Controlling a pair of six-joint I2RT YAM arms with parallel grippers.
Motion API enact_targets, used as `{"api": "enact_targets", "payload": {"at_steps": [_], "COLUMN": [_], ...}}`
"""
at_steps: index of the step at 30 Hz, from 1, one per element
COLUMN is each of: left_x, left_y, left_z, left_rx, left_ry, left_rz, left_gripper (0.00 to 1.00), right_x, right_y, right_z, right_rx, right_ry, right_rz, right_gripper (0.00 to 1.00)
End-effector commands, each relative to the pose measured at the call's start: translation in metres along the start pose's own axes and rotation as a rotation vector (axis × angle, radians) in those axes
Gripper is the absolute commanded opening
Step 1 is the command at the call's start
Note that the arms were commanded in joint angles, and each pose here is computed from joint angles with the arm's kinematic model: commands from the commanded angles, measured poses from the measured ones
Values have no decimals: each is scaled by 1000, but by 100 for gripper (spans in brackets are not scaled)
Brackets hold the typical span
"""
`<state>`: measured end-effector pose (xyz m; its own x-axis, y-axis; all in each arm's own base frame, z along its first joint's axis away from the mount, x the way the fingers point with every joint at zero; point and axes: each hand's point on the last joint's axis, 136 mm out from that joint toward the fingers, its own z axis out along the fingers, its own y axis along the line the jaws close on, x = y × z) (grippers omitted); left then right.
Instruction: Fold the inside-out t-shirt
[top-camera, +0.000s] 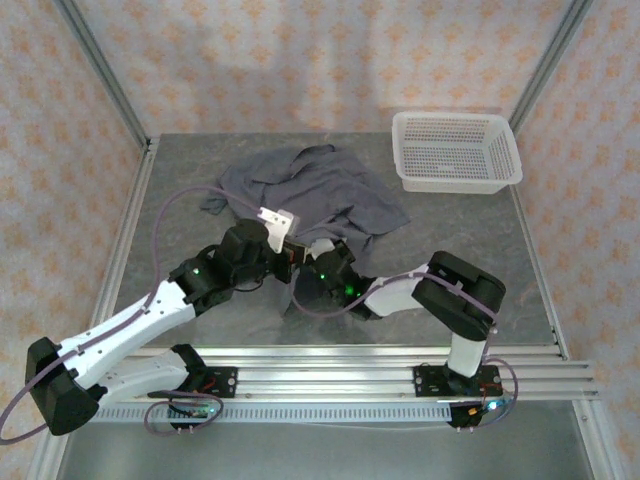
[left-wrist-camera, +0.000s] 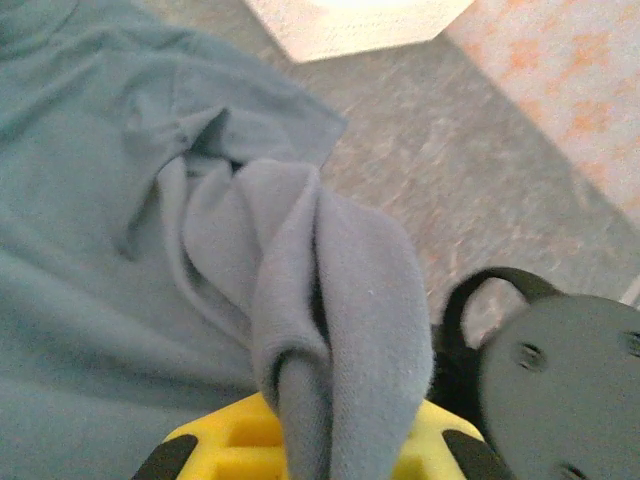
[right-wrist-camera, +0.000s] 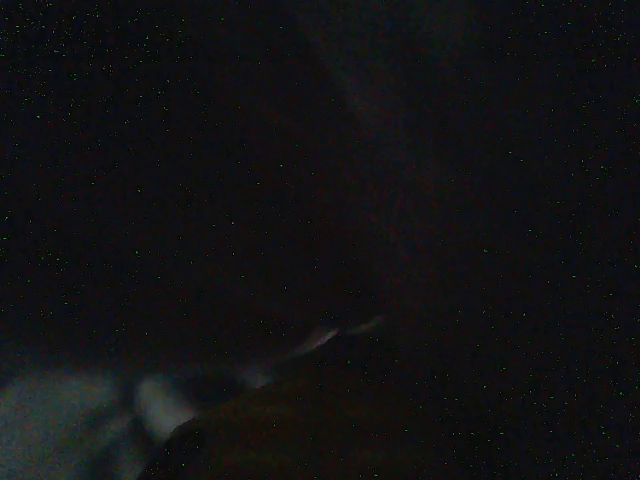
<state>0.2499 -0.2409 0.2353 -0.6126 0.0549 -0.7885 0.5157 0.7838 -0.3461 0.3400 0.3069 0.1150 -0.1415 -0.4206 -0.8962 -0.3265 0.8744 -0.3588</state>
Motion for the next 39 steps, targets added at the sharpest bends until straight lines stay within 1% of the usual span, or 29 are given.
{"api": "enact_targets", "payload": {"at_steps": [1, 3, 4, 7, 9, 11, 12, 14, 16, 17, 18, 20, 22, 24, 26, 29, 30, 32, 34, 36, 39], "left_x": [-29, -46, -54, -73, -81, -87, -88, -91, -95, -98, -100, -102, -103, -104, -105, -105, -106, -108, -112, -114, -106], "left_y": [-27, -19, -20, -26, -29, -41, -52, -74, -91, -97, -101, -100, -96, -101, -109, -121, -129, -150, -184, -213, -251], "left_z": [-11, -20, -25, -37, -40, -41, -43, -50, -61, -67, -72, -80, -84, -85, -83, -76, -75, -77, -87, -93, -103], "left_rx": [88, 13, 5, 21, 27, 80, 135, 248, 330, 354, 365, 345, 315, 338, 373, 393, 413, 479, 588, 670, 777], "left_ry": [-31, -59, -73, -126, -147, -140, -128, -110, -121, -134, -145, -167, -179, -183, -181, -154, -145, -140, -149, -154, -138], "left_rz": [-125, -174, -182, -185, -186, -161, -142, -109, -89, -72, -52, -22, -5, 16, 38, 73, 90, 123, 172, 214, 290], "left_gripper": [0, 0, 0, 0, 0, 0, 0, 0, 0, 0, 0, 0, 0, 0, 0, 0, 0, 0, 0, 0, 0], "right_x": [-32, -29, -26, -20, -20, -22, -21, -12, 4, 9, 14, 22, 30, 31, 19, -17, -29, -36, -25, -8, 12], "right_y": [-18, -1, 13, 48, 64, 61, 54, 36, 13, 9, 7, 15, 26, 32, 31, 19, 12, 5, 10, 18, 36], "right_z": [10, 6, 2, -10, -14, -8, -1, 22, 47, 53, 56, 59, 58, 57, 54, 50, 51, 57, 70, 83, 98], "right_rx": [63, -8, -52, -95, -109, -112, -132, -180, -167, -174, -184, -252, -308, -332, -356, -401, -408, -379, -353, -336, -355], "right_ry": [-106, -101, -99, -119, -126, -103, -72, 40, 159, 177, 183, 208, 270, 323, 328, 284, 277, 296, 337, 363, 422], "right_rz": [143, 157, 150, 66, 22, 71, 121, 230, 313, 322, 330, 332, 330, 340, 389, 530, 571, 576, 560, 563, 554], "right_gripper": [0, 0, 0, 0, 0, 0, 0, 0, 0, 0, 0, 0, 0, 0, 0, 0, 0, 0, 0, 0, 0]}}
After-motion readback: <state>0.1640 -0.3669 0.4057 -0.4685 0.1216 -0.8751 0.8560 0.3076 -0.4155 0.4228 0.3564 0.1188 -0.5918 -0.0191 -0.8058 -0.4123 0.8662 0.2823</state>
